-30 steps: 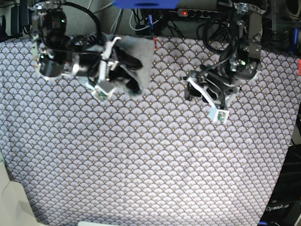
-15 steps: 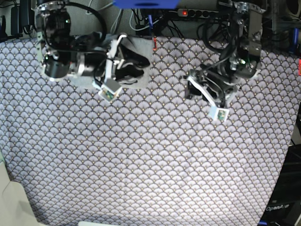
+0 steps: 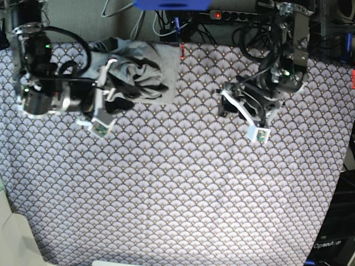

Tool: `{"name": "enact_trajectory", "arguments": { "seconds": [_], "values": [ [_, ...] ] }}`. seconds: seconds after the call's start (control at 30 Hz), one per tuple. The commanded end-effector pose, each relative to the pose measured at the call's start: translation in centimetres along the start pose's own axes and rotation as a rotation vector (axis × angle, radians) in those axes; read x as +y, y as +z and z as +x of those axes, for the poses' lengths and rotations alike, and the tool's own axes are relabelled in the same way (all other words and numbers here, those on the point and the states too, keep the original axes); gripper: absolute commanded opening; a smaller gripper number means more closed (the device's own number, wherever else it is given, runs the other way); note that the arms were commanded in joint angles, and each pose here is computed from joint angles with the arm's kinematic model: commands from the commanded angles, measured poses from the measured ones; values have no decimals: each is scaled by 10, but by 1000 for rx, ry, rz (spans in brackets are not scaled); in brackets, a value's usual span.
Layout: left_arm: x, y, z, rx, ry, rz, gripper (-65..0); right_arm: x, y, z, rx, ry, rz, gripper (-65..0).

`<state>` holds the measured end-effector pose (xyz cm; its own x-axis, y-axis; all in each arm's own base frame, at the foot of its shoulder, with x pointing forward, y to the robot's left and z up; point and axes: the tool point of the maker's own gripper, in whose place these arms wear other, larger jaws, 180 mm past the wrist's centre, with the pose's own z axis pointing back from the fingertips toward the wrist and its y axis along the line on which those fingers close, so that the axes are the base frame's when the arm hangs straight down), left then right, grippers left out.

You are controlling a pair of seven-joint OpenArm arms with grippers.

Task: Fold the T-shirt properly
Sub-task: 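Drag the folded grey shirt with the right gripper along the table rim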

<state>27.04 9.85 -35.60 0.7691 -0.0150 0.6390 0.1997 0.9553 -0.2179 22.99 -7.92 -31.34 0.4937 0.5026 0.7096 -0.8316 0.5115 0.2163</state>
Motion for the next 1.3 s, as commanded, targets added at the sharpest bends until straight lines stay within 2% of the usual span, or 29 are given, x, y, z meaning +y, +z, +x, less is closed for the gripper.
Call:
{"name": "enact_trajectory", "arguments": {
  "seconds": [0.0,0.1,0.23,0.37,0.43,0.67,0.8,1.03,1.27],
  "values": [
    [0,2,16,-52,-9,-4,-322,-6,11,14,-51,17,-18,-516],
    [-1,3,22,-90,-9,-5,-322,-25,28,3,-17,7,-97,-587],
    [-1,2,23,-96,-9,-5,-322,-49,50,-24,44,-34,-230,-646],
    [-1,2,23,-96,-9,-5,-322,-62,75,-69,140,-111,-356,-650],
    [-1,2,23,-96,-9,-5,-322,-58,78,-84,165,-138,-370,-650],
    [-1,2,26,-102,-13,-7,-322,-25,58,-98,82,-219,-306,-650],
    [-1,2,24,-96,-12,-7,-322,-19,50,-97,57,-248,-293,-650],
    [-1,2,20,-83,-11,-6,-322,2,17,-80,24,-214,-178,-650],
    [-3,5,16,-77,-11,-9,-322,0,-14,-83,16,-260,-103,-650]
  ]
}}
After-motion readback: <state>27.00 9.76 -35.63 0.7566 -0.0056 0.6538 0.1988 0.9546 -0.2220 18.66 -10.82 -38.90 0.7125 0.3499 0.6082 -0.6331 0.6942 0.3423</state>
